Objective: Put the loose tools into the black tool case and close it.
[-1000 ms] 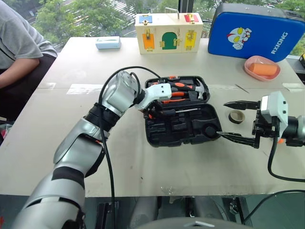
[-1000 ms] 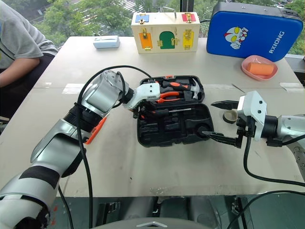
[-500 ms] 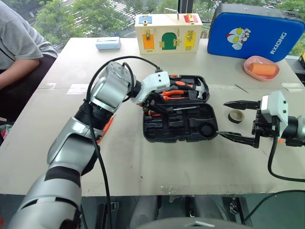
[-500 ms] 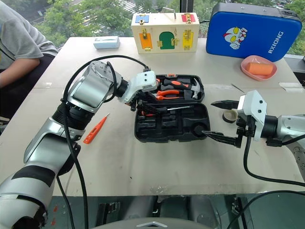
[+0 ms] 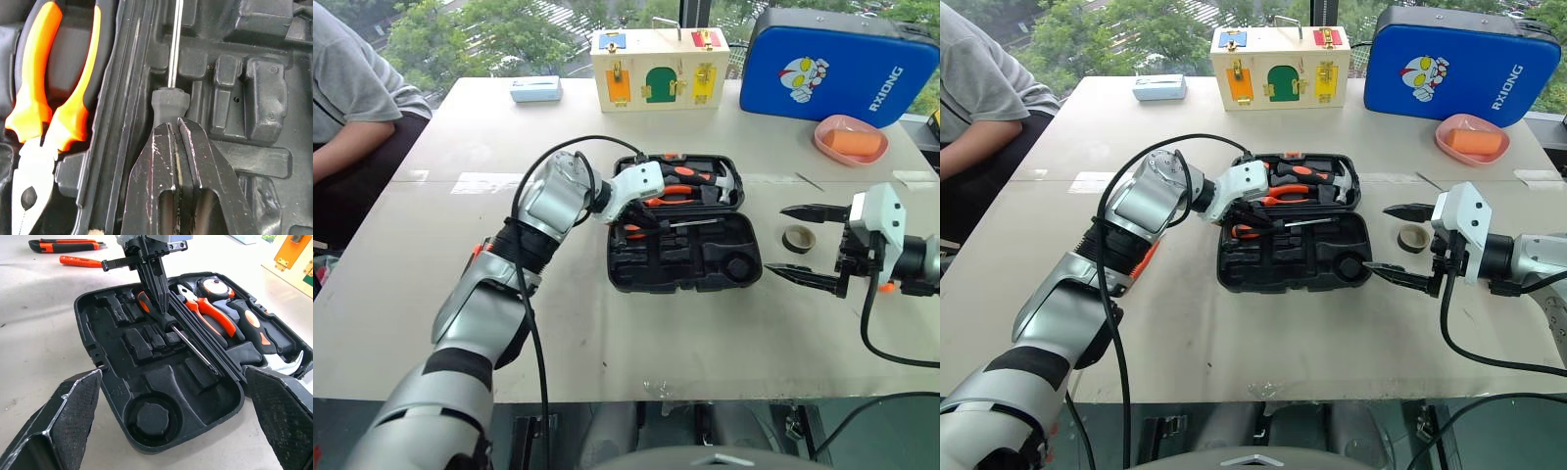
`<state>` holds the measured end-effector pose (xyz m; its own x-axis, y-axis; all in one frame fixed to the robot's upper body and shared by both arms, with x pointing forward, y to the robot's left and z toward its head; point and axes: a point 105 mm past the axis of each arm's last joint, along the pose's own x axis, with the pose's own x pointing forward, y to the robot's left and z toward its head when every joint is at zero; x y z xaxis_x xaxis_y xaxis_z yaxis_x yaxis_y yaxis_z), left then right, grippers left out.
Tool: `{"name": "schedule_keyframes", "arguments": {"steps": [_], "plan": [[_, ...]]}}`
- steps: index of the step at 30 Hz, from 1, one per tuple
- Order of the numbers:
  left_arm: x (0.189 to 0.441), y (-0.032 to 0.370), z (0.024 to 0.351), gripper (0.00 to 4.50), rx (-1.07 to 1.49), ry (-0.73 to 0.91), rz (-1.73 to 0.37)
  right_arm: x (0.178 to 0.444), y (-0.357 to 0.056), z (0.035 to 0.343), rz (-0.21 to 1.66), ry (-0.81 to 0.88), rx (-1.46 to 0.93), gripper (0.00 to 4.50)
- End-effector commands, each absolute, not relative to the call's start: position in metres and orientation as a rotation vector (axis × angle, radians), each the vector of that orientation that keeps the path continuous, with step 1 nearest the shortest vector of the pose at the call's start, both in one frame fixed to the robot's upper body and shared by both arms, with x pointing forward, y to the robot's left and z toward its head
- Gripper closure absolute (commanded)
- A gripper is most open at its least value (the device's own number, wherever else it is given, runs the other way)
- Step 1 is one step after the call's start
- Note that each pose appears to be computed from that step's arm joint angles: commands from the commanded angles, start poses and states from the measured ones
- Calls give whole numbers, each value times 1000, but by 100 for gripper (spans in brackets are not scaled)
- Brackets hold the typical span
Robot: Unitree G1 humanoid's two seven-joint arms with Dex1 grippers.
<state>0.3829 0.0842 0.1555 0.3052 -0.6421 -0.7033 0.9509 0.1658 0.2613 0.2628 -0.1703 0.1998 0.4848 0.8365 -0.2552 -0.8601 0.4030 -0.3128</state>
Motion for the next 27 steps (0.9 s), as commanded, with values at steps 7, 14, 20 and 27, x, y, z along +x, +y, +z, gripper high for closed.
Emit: {"name": "schedule_keyframes", "arguments": {"steps": [7, 14, 20, 27], "plan": [[381, 96, 120, 443, 867, 583, -1193, 263, -170, 209, 1057, 18, -437, 0], [379, 95, 107, 443, 872, 602, -1217, 269, -178, 205, 1016, 39, -444, 0], [383, 94, 128, 443, 798, 490, -1194, 273, -184, 203, 982, 50, -454, 0], [331, 108, 219, 256, 416, 76, -1339, 277, -207, 204, 843, 47, -437, 0]]}}
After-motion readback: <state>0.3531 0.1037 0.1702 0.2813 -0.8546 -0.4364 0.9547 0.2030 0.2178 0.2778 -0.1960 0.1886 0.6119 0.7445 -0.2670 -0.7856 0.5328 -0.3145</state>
